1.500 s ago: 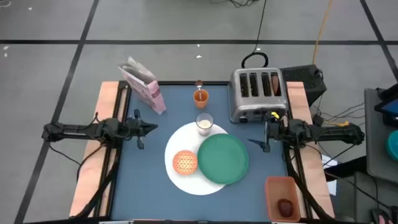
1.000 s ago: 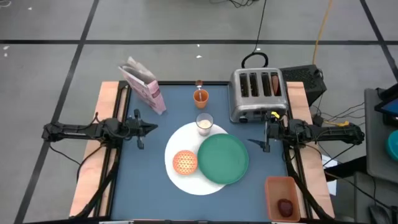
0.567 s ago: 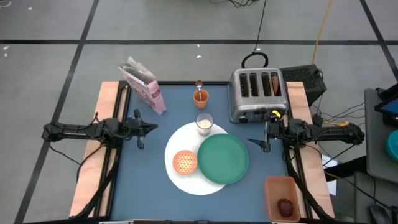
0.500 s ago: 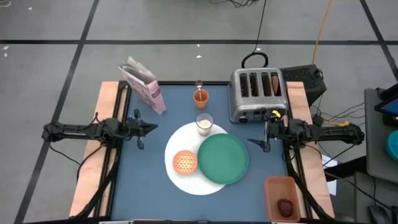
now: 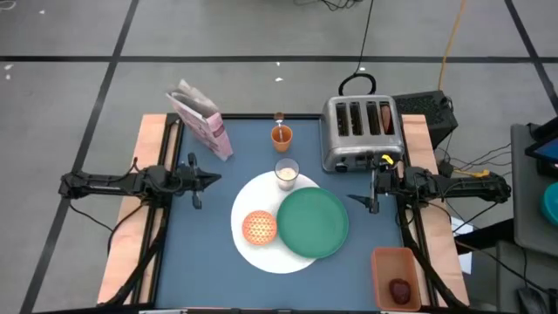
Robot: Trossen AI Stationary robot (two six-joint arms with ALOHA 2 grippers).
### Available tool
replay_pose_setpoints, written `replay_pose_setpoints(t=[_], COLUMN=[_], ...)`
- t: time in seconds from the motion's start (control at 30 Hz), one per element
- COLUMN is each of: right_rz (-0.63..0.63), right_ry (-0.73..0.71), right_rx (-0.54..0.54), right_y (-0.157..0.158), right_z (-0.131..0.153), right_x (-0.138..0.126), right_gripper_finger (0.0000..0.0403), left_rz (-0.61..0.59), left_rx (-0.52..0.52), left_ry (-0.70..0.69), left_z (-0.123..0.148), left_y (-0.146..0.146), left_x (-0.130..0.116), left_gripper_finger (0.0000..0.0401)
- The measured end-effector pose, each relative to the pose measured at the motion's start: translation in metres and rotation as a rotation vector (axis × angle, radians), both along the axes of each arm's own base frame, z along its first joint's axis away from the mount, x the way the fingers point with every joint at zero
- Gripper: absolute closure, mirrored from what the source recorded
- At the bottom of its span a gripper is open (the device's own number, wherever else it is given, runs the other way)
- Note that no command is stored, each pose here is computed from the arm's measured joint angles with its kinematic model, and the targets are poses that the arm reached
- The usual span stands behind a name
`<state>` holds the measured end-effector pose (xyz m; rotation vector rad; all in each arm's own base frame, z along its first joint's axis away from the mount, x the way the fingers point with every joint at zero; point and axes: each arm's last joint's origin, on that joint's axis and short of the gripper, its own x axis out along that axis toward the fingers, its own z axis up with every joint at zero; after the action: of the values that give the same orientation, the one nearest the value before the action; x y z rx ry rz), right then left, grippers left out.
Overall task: Arrange a breakfast setting
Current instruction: Pour the cereal into the orange bowl
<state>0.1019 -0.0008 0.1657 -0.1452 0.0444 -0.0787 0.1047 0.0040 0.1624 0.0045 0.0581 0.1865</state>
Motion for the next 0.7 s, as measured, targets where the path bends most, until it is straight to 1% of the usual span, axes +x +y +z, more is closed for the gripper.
replay_pose_setpoints(t=[0.1, 0.23, 0.47, 0.7], right_rz=[0.0, 0.0, 0.0, 0.0], right_ry=[0.0, 0.0, 0.0, 0.0], right_rx=[0.0, 0.0, 0.0, 0.0], right_y=[0.0, 0.0, 0.0, 0.0], right_z=[0.0, 0.0, 0.0, 0.0], right_x=[0.0, 0.0, 0.0, 0.0], right_gripper_finger=[0.0018, 0.0018, 0.0018, 0.0018], left_rz=[0.003, 0.008, 0.008, 0.014], left_rx=[-0.027, -0.006, -0.008, -0.112], left_ry=[-0.005, -0.002, -0.002, -0.025], left_z=[0.0, 0.0, 0.0001, 0.0003], left_y=[0.0001, 0.0002, 0.0002, 0.0002], left_x=[0.0, 0.0, 0.0, 0.0], left_gripper_finger=[0.0396, 0.0396, 0.0396, 0.0396])
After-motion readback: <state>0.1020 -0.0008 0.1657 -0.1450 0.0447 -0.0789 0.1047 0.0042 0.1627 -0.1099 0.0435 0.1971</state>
